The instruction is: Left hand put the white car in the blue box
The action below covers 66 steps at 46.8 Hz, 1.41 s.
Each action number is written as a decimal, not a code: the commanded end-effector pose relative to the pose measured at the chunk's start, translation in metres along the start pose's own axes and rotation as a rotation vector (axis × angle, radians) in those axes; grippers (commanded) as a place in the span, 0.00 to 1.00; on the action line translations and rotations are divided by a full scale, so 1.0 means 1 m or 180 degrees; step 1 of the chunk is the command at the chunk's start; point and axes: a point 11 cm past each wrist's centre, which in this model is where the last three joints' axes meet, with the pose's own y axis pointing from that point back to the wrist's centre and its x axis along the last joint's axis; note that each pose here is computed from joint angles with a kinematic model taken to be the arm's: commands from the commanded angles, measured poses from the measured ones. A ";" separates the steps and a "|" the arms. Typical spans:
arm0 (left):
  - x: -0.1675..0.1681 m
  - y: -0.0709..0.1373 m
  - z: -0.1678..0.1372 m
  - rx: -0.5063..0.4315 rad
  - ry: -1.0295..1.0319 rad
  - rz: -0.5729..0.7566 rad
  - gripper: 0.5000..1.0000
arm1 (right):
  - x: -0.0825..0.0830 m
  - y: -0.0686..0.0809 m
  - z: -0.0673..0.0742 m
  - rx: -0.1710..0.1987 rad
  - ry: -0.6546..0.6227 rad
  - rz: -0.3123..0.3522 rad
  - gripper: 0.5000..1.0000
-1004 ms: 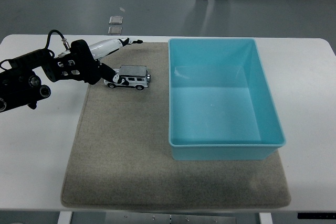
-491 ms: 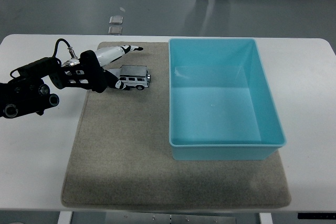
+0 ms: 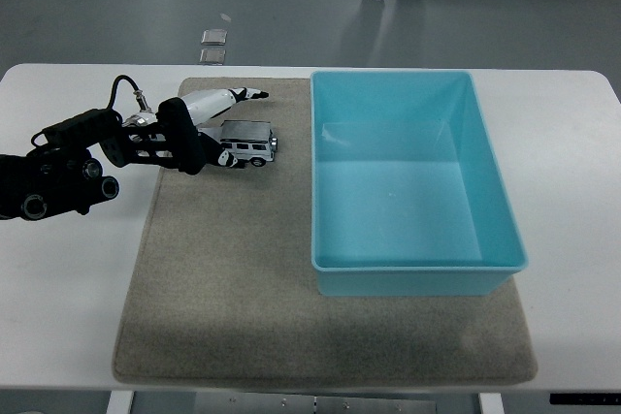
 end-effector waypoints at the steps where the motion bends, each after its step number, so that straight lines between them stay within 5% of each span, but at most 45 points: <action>1: -0.001 0.000 0.000 0.0002 -0.0013 -0.0014 0.80 | 0.000 0.000 0.000 0.0003 0.0000 0.0004 0.87; 20: -0.001 0.001 0.000 -0.0023 -0.0105 -0.0003 0.70 | 0.000 0.000 0.000 0.0003 0.0000 -0.0001 0.87; 47: -0.005 0.003 -0.003 -0.0010 -0.0166 -0.0056 0.24 | 0.000 0.000 0.000 -0.0002 0.0000 -0.0001 0.87; 54: -0.005 0.003 -0.003 -0.0013 -0.0175 -0.0059 0.00 | 0.000 0.000 0.000 -0.0002 0.0000 0.0004 0.87; 66: -0.004 0.005 -0.006 0.0010 -0.0169 -0.0087 0.00 | 0.000 0.000 0.000 0.0003 0.0000 -0.0001 0.87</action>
